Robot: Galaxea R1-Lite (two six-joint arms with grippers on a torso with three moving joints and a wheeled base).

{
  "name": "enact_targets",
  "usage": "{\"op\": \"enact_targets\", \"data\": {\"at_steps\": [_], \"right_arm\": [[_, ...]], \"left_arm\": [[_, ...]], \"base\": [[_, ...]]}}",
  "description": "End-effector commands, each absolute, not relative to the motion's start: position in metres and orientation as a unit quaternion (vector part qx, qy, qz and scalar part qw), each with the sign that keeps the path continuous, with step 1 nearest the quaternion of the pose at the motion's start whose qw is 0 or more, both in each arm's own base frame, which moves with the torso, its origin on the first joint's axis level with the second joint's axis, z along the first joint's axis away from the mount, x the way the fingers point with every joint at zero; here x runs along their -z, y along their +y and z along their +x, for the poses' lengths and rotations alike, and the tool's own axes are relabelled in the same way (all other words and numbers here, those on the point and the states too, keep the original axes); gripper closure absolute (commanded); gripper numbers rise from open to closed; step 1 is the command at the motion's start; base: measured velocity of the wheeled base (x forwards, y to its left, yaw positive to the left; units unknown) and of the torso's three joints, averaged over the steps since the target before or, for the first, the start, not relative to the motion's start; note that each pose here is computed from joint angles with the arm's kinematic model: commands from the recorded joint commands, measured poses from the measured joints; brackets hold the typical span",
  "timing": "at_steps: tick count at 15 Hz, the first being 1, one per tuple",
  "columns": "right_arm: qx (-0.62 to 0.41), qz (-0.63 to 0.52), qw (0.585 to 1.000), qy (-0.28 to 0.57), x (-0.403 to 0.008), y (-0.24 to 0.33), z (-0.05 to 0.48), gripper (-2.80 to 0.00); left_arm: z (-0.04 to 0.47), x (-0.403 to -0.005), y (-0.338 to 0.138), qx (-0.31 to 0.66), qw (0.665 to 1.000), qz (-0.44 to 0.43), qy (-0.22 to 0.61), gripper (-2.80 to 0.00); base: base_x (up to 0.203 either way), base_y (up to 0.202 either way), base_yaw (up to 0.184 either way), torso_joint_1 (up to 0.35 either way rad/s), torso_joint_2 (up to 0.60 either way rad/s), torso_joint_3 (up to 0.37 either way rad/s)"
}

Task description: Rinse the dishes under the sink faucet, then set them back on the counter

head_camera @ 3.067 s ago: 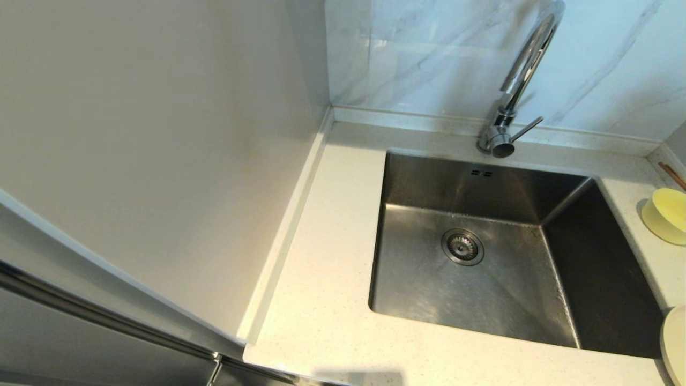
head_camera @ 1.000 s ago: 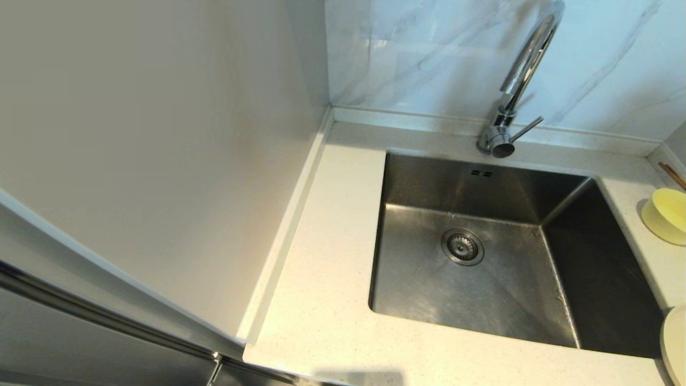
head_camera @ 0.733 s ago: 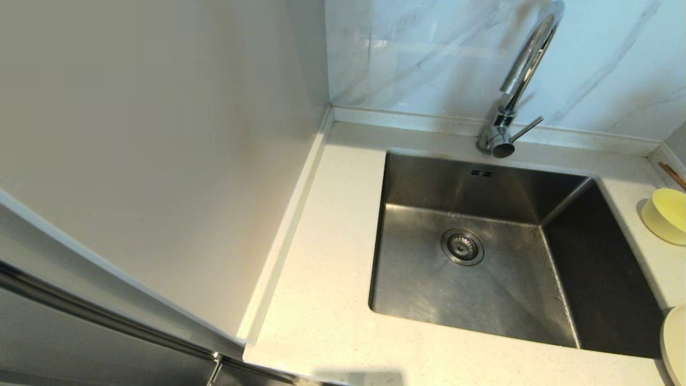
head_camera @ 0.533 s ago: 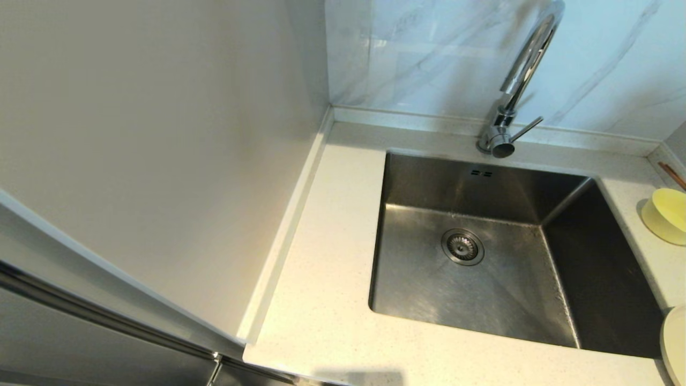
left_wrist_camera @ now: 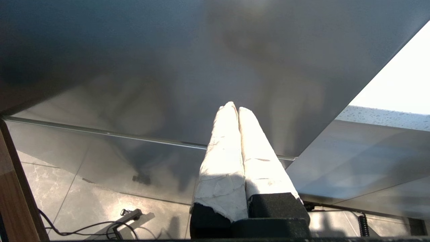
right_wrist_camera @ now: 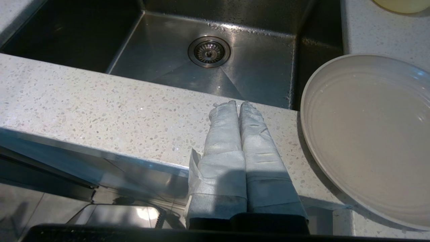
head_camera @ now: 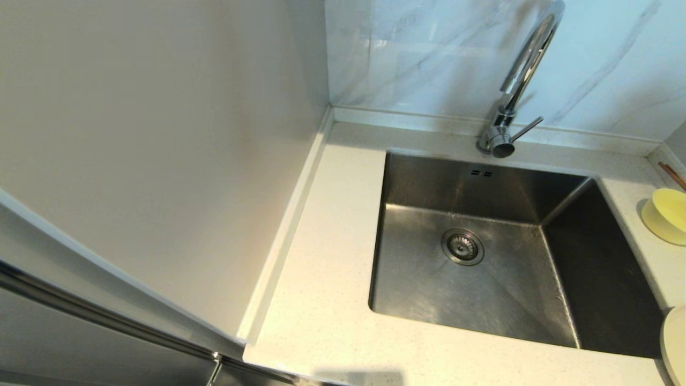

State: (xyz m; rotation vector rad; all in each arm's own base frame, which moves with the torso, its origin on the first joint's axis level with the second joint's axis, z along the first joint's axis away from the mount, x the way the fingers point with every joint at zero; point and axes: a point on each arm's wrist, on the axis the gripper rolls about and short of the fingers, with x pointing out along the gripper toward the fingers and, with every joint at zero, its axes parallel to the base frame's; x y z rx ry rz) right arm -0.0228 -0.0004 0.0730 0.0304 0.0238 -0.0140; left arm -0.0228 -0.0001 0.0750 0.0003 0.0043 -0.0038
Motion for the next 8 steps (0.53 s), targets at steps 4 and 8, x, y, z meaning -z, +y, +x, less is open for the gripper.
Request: {"op": "enact_targets", "data": {"at_steps": [4,8], "right_arm": [[0.006,0.009,1.000,0.018,-0.0710,-0.0003,-0.0223,0.00],[0.008,0.014,1.000,0.017,-0.0708,-0.0004,-0.0222,0.00]], "left_arm": [[-0.0228,-0.0750,-0.0001,0.002,1.000,0.000,0.002,0.00],[-0.0228,-0.0750,-0.0001,0.002,1.000,0.000,0.002,0.00]], "base": [[0.000,0.000,0.000,0.000,0.00,0.000],[0.000,0.000,0.000,0.000,0.00,0.000]]}}
